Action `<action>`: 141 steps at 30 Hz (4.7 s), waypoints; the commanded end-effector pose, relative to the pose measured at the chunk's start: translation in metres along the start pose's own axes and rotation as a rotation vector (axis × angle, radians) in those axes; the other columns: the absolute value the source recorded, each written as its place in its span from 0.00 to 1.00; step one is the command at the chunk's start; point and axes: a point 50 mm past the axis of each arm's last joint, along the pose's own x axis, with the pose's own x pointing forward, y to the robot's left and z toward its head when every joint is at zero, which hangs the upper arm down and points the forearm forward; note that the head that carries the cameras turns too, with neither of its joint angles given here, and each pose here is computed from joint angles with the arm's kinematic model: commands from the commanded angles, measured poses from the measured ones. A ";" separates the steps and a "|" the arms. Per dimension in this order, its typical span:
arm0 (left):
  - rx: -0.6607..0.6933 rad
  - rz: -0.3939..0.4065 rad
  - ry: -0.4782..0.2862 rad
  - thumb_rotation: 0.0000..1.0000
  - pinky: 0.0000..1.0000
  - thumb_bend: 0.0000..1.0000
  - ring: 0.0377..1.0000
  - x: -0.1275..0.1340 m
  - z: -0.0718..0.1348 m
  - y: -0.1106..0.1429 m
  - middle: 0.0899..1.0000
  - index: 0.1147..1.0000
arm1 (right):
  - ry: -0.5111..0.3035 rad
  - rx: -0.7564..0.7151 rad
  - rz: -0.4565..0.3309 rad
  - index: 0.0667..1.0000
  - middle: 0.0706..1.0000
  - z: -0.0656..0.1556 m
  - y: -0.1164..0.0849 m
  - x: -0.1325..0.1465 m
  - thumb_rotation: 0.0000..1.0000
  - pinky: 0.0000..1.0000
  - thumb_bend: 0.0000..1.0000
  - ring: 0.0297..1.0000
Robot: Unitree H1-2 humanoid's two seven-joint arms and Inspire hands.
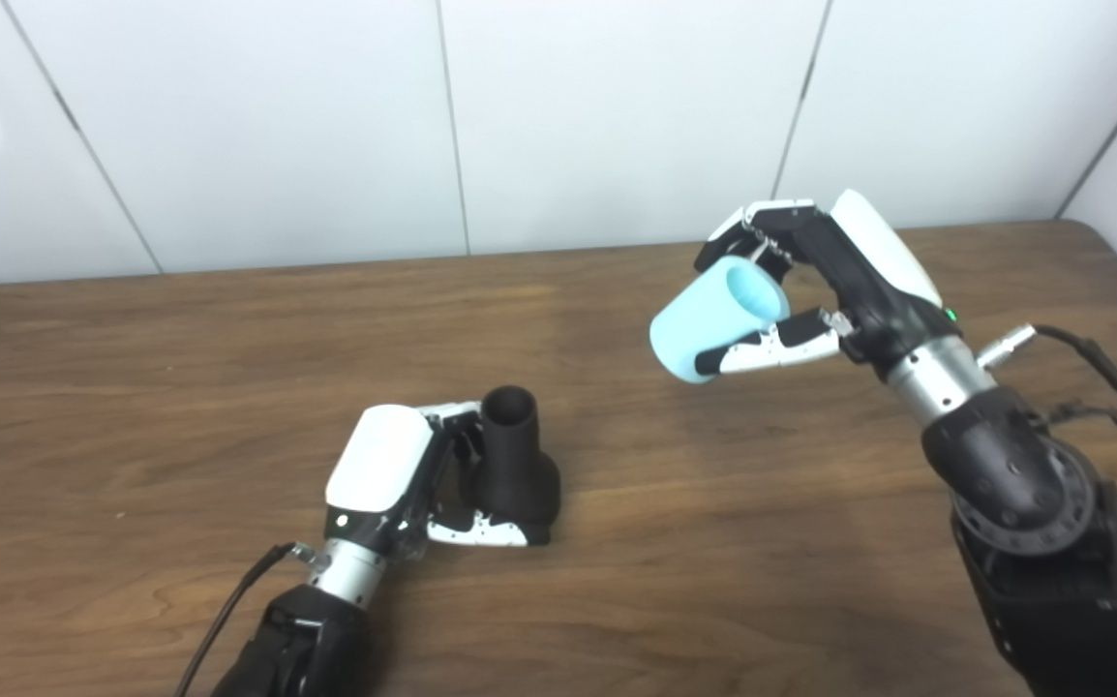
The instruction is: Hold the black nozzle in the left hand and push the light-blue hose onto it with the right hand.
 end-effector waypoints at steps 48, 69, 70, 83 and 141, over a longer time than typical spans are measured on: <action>-0.034 -0.370 0.178 0.00 0.37 0.48 0.48 -0.050 0.023 -0.083 0.48 0.42 | -0.182 0.092 -0.007 0.49 0.47 0.040 0.029 0.033 0.00 0.34 0.50 0.39; -0.047 -0.376 0.183 0.00 0.36 0.47 0.48 -0.045 0.033 -0.082 0.50 0.42 | -0.159 0.107 0.070 0.50 0.48 0.024 0.046 0.025 0.00 0.35 0.50 0.37; -0.047 -0.377 0.184 0.00 0.37 0.47 0.48 -0.045 0.034 -0.082 0.50 0.42 | -0.157 0.108 0.073 0.50 0.48 0.024 0.047 0.025 0.00 0.36 0.50 0.38; -0.049 -0.377 0.175 0.00 0.35 0.47 0.48 -0.042 0.038 -0.083 0.52 0.40 | -0.160 0.105 0.091 0.50 0.47 0.025 0.042 0.025 0.00 0.37 0.50 0.38; -0.050 -0.391 0.179 0.00 0.37 0.47 0.49 -0.049 0.035 -0.079 0.50 0.43 | -0.125 0.094 0.149 0.51 0.47 0.029 0.027 0.030 0.00 0.34 0.49 0.37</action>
